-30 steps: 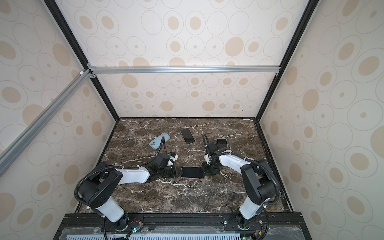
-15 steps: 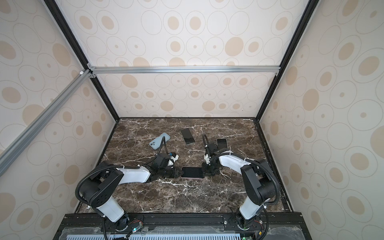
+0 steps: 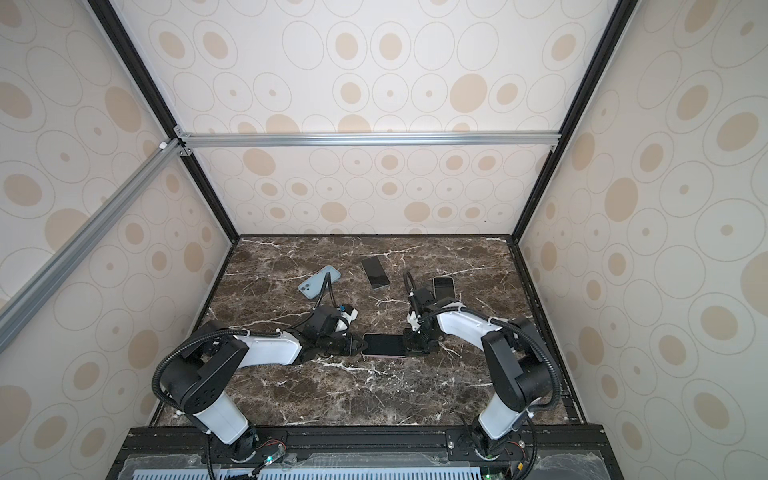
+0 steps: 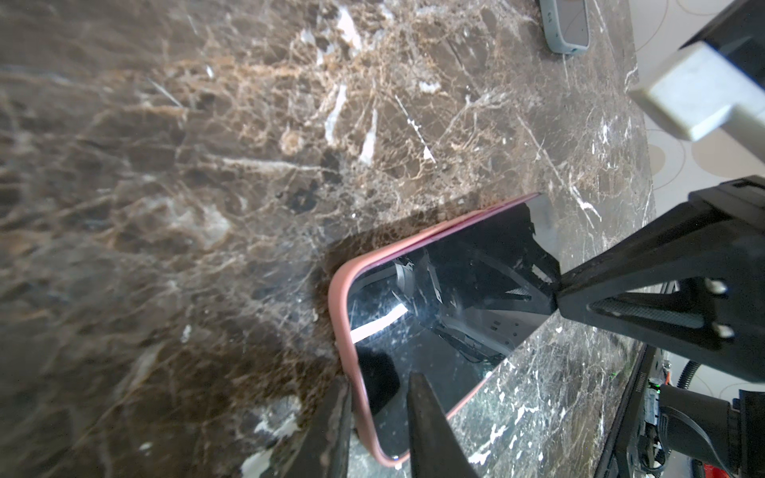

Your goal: Put the phone into the phone case

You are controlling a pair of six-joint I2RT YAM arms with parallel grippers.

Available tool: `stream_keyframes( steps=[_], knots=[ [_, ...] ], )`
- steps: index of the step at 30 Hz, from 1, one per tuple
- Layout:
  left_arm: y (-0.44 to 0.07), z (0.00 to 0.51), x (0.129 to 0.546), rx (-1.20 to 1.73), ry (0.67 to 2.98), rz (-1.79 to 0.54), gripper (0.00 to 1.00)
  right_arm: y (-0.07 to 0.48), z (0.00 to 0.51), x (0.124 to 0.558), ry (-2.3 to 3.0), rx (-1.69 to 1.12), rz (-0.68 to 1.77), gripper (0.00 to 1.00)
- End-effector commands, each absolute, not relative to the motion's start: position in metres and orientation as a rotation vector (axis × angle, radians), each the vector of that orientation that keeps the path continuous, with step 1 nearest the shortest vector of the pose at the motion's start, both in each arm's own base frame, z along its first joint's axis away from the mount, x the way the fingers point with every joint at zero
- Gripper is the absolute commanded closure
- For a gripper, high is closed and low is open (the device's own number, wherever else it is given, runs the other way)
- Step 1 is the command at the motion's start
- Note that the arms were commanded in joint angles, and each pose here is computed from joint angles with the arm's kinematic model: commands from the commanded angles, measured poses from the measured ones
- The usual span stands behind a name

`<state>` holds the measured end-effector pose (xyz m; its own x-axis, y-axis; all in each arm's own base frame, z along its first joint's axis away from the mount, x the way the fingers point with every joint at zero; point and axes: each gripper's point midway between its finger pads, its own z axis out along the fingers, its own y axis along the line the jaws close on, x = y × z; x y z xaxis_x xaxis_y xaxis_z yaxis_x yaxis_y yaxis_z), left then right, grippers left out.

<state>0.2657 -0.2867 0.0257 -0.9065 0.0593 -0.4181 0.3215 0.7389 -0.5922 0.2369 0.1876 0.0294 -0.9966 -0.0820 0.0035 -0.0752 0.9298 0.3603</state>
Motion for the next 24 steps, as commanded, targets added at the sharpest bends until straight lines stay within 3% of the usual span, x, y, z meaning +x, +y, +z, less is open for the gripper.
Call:
stream_keyframes(
  steps=[1, 24],
  knots=[
    [-0.292, 0.026, 0.266, 0.305, 2.569, -0.984, 0.75, 0.184, 0.024, 0.226, -3.037, 0.137, -0.524, 0.86],
    [-0.292, 0.024, 0.263, 0.299, 2.553, -1.013, 0.75, 0.189, -0.006, 0.223, -3.014, 0.157, -0.415, 0.89]
  ],
)
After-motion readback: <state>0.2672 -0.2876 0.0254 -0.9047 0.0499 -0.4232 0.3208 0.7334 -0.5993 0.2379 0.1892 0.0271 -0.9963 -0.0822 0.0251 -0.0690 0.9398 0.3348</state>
